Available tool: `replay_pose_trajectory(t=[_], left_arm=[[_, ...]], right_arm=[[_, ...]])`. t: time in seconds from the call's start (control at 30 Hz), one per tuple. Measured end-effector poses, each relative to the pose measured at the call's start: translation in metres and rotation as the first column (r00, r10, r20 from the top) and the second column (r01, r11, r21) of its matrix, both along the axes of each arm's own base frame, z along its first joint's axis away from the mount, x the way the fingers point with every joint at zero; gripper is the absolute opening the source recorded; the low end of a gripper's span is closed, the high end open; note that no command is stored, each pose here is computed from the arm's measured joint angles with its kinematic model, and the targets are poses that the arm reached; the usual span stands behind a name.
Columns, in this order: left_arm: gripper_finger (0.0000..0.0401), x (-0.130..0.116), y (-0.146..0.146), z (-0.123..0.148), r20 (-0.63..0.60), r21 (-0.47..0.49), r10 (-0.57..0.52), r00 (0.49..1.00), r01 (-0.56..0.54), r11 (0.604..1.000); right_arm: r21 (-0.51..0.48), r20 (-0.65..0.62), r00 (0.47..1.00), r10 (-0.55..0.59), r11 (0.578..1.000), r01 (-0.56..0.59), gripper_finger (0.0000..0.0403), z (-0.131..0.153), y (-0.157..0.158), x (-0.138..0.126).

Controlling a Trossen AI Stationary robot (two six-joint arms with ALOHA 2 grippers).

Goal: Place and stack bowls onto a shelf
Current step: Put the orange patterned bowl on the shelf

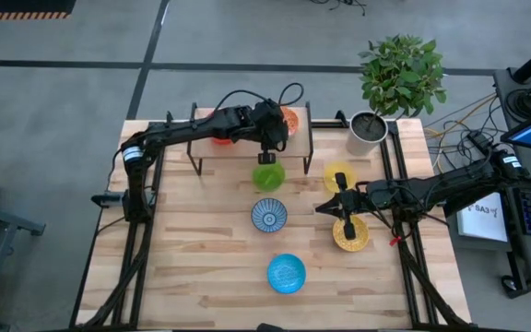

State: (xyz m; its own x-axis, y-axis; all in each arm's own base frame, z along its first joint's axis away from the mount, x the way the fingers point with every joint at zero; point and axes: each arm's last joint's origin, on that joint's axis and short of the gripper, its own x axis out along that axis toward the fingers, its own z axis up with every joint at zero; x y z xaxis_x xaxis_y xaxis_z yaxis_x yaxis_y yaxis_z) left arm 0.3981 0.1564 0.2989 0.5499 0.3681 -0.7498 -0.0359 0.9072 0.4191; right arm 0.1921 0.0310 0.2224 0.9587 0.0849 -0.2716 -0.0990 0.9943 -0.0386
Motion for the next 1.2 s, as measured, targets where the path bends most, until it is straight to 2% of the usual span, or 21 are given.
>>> replay_pose_trajectory(t=[0.37, 0.57, 0.7, 0.8, 0.87, 0.93, 1.1, 1.2], left_arm=[[0.0156, -0.003, 0.0, 0.02, -0.004, 0.019, 0.02, 1.0, -0.02, 1.0], [0.0169, -0.004, 0.0, 0.034, 0.02, 0.007, 0.039, 0.999, -0.039, 0.999], [0.0168, -0.004, -0.004, 0.036, 0.056, -0.113, -0.004, 0.998, 0.01, 0.994], [0.0164, -0.004, -0.011, 0.032, 0.078, -0.253, -0.071, 0.994, 0.089, 0.963], [0.0159, -0.003, -0.017, 0.026, 0.066, -0.299, -0.101, 0.993, 0.116, 0.947], [0.0152, -0.001, -0.024, 0.02, 0.041, -0.29, -0.106, 0.994, 0.113, 0.95], [0.0122, 0.0, -0.026, 0.008, -0.027, -0.166, -0.029, 0.999, 0.024, 0.986], [0.0105, -0.002, -0.021, 0.005, -0.038, -0.155, 0.001, 0.999, -0.007, 0.988]], right_arm=[[0.006, -0.001, 1.0, -0.002, 1.0, 0.002, 0.0009, 0.0, 0.0, 0.0], [0.006, -0.001, 1.0, -0.003, 1.0, 0.003, 0.0009, 0.0, 0.0, 0.0], [0.006, -0.001, 1.0, -0.003, 1.0, 0.003, 0.0009, 0.0, 0.0, 0.0], [0.006, -0.002, 1.0, -0.003, 1.0, 0.003, 0.0009, 0.0, 0.0, 0.0], [0.005, -0.002, 1.0, -0.002, 1.0, 0.002, 0.0009, 0.0, 0.0, 0.0], [0.002, -0.001, 1.0, -0.001, 1.0, 0.001, 0.0009, 0.0, 0.0, 0.0], [-0.001, -0.001, 1.0, -0.001, 1.0, 0.001, 0.0009, 0.0, 0.0, 0.0], [-0.001, -0.001, 1.0, -0.001, 1.0, 0.001, 0.0009, 0.0, 0.0, 0.0]])
